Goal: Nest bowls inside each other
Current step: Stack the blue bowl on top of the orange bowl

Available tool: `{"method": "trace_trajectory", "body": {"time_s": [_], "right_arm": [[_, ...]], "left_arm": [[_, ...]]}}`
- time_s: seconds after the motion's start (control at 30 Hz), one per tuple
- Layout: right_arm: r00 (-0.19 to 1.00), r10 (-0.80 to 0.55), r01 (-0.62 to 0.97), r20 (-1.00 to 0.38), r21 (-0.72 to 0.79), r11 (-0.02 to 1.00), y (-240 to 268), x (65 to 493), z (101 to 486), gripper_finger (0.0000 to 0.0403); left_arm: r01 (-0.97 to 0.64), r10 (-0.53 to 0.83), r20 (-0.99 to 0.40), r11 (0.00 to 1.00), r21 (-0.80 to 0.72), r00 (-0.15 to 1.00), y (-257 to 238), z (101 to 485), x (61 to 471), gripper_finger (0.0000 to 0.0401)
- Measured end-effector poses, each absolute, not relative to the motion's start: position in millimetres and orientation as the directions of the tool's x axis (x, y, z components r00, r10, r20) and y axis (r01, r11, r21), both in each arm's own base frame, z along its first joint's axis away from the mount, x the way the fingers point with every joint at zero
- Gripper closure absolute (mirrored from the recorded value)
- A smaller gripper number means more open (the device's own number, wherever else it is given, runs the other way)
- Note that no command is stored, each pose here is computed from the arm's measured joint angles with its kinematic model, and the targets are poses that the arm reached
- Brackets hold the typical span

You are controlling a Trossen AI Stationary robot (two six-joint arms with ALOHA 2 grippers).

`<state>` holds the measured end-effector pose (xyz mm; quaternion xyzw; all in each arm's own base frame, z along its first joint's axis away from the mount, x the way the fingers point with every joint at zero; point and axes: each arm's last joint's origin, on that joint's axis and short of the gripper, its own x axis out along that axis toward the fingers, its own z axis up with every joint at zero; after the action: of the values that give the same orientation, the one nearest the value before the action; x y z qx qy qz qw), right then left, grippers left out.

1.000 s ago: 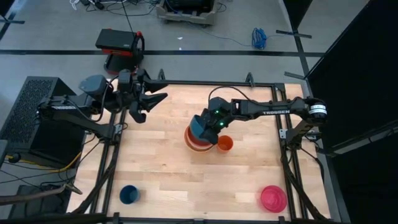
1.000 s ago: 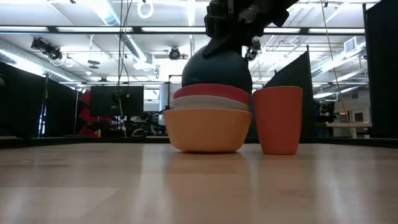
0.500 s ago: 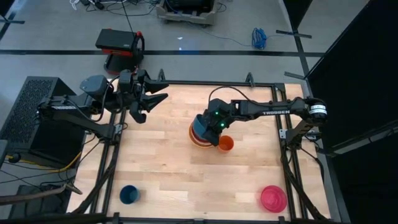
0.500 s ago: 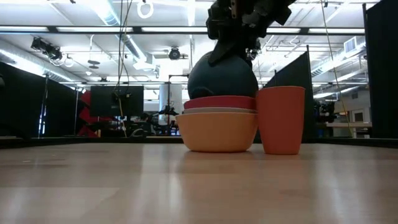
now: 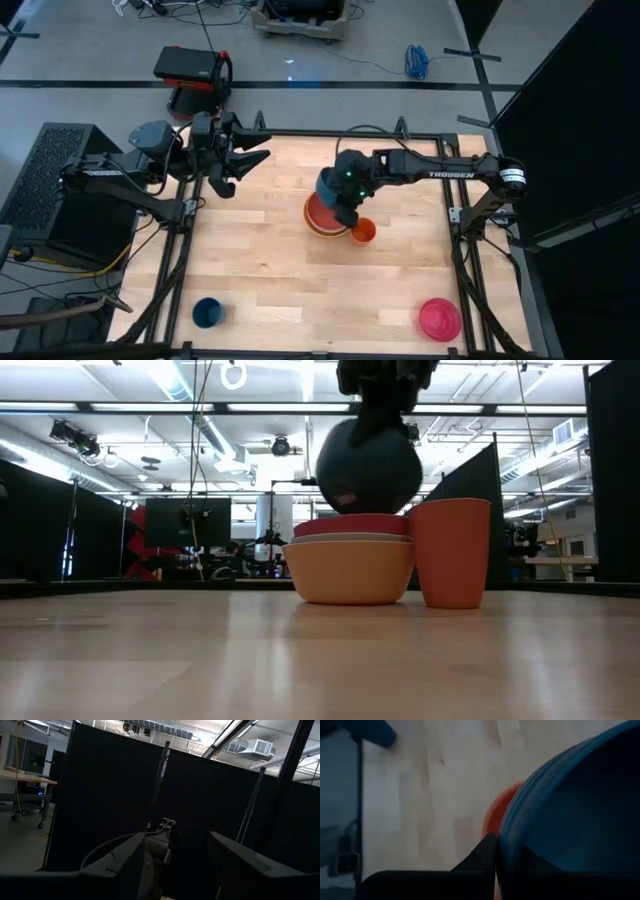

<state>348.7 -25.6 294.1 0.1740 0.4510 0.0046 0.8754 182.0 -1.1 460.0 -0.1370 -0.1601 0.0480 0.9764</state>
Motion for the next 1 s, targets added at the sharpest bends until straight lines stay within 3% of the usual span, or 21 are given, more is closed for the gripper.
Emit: {"method": "trace_trajectory", "body": {"time_s": [0.3,0.53,1.0], "right_arm": [[0.548,0.102,0.149,-0.830,0.217,0.965,-27,344,303,0.0403],[0.457,0.107,0.075,-0.883,0.157,0.985,-17,353,280,0.0403],[0.431,0.140,0.033,-0.892,0.171,0.985,-10,360,270,0.0403]], "left_arm": [[-0.050,0.138,0.299,0.958,-0.283,0.944,-1,460,182,0.0198],[-0.053,0.138,0.291,0.958,-0.282,0.947,-1,458,185,0.0198],[-0.060,0.143,0.282,0.957,-0.283,0.949,-1,457,189,0.0199]]}}
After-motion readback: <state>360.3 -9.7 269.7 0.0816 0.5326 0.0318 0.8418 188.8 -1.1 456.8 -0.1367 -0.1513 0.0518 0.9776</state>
